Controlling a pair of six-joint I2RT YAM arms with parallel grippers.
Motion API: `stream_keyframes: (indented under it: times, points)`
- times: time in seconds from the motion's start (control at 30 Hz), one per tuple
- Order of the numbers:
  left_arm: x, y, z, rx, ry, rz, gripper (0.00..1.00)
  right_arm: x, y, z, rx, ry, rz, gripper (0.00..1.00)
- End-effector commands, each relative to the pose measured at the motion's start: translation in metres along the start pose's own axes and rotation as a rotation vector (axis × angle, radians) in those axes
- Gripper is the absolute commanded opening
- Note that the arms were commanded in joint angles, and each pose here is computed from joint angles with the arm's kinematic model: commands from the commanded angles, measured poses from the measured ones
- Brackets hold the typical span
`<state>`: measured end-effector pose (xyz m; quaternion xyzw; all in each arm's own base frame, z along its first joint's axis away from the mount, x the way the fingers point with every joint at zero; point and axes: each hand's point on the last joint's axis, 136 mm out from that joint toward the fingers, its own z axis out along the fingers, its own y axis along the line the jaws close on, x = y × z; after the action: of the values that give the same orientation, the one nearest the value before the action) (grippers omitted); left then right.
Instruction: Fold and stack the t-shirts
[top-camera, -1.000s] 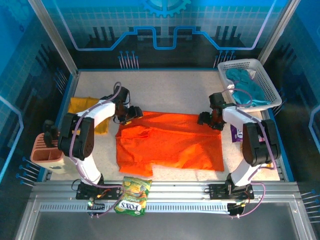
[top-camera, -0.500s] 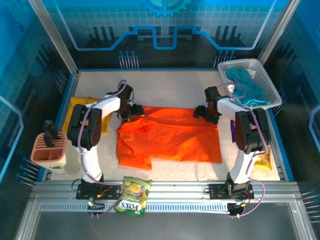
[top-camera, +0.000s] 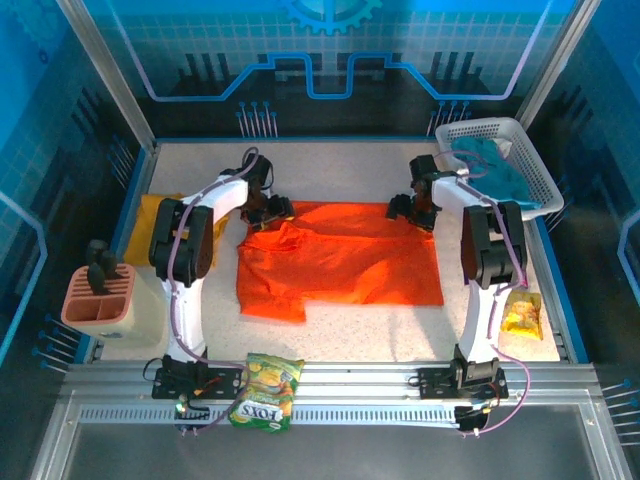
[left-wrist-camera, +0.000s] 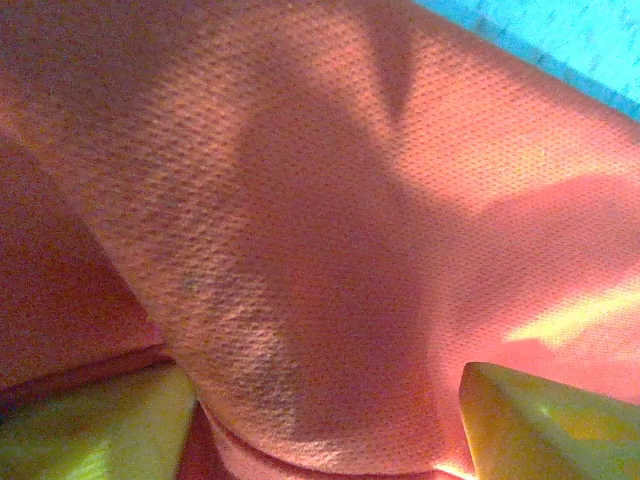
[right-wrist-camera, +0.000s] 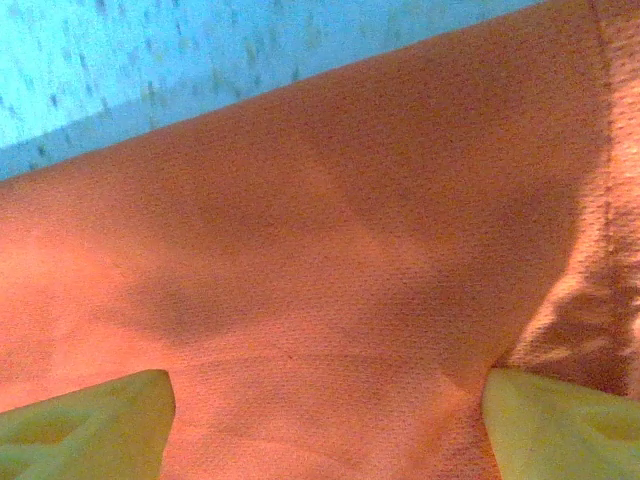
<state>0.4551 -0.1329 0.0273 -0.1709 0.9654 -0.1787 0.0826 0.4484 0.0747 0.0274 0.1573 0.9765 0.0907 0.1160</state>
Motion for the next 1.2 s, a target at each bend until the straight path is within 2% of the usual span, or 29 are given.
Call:
stream_keyframes:
  times: [0.0, 0.23, 0.4, 0.77, 0.93, 1.17]
  points:
    - [0.006, 0.003, 0.014, 0.001, 0.088, -0.018, 0.71, -0.009, -0.008, 0.006, 0.001, 0.051, 0.013, 0.8]
    - [-0.011, -0.001, 0.015, 0.023, 0.071, -0.053, 0.71, -0.035, -0.004, 0.005, 0.01, 0.013, 0.01, 0.8]
    - [-0.004, 0.006, 0.011, 0.016, 0.07, -0.079, 0.71, -0.047, -0.006, 0.001, 0.031, -0.034, -0.015, 0.81]
    - [-0.005, 0.041, -0.011, -0.012, 0.029, -0.114, 0.71, -0.037, -0.017, 0.001, 0.059, -0.026, -0.007, 0.81]
    - [-0.014, 0.035, -0.033, 0.006, -0.014, -0.063, 0.71, -0.033, -0.019, -0.002, 0.06, -0.032, -0.006, 0.81]
    - [-0.011, 0.009, -0.081, 0.079, -0.046, -0.033, 0.71, -0.045, -0.005, -0.039, 0.012, -0.119, -0.033, 0.85]
